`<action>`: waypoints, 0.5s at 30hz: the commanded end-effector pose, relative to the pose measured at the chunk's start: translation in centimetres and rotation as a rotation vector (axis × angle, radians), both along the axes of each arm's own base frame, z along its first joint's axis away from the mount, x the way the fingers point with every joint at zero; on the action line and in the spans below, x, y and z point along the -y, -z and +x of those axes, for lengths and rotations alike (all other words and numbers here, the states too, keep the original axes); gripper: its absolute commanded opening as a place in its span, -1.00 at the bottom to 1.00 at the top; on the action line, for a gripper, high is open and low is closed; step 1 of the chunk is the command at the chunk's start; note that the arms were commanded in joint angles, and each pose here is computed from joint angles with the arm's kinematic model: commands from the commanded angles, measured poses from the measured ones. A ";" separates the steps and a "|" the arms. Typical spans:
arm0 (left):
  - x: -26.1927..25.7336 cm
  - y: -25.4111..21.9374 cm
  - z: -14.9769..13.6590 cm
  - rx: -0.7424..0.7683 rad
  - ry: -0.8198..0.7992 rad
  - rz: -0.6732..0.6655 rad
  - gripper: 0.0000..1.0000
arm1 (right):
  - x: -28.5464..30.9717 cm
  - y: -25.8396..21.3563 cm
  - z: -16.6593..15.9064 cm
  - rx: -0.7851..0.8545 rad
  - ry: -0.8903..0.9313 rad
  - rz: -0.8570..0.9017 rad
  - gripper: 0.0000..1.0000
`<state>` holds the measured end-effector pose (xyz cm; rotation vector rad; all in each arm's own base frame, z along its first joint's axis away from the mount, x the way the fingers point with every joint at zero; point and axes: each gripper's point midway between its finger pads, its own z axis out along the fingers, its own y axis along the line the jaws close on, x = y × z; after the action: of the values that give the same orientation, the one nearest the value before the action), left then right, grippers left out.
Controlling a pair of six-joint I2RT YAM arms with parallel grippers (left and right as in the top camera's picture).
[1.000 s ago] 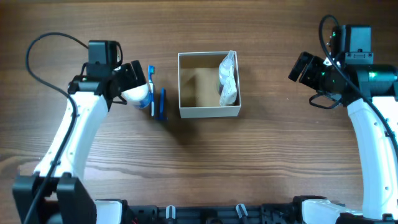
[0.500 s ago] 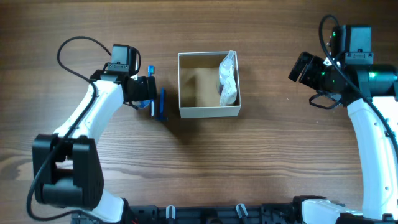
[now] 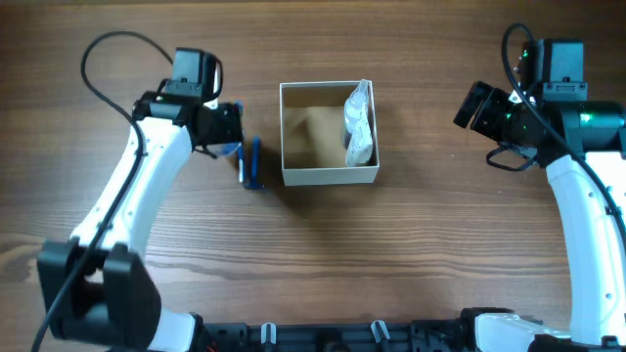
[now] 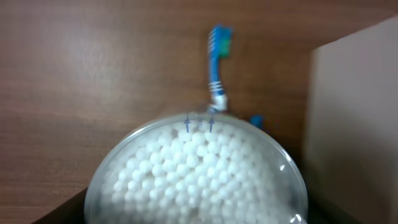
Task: Pack container
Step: 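Carry the cotton-swab tub into the box and release it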
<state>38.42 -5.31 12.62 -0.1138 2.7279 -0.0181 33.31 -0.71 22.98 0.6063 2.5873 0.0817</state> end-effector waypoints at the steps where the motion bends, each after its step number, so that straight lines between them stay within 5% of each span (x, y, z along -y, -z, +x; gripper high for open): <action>1: 4.4 -6.5 0.6 0.160 0.107 -0.028 0.32 | 0.0 -0.2 0.3 0.007 0.015 0.017 1.00; 7: 13.8 -10.3 1.1 0.340 0.302 -0.082 0.41 | 0.0 -0.2 0.3 0.007 0.015 0.017 0.99; 15: 17.3 -1.4 4.2 0.213 0.258 -0.125 0.40 | 0.0 -0.2 0.3 0.007 0.016 0.017 0.99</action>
<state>41.34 -21.80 17.77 0.2361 2.4499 -0.2544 33.32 -0.71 22.98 0.6062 2.5870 0.0818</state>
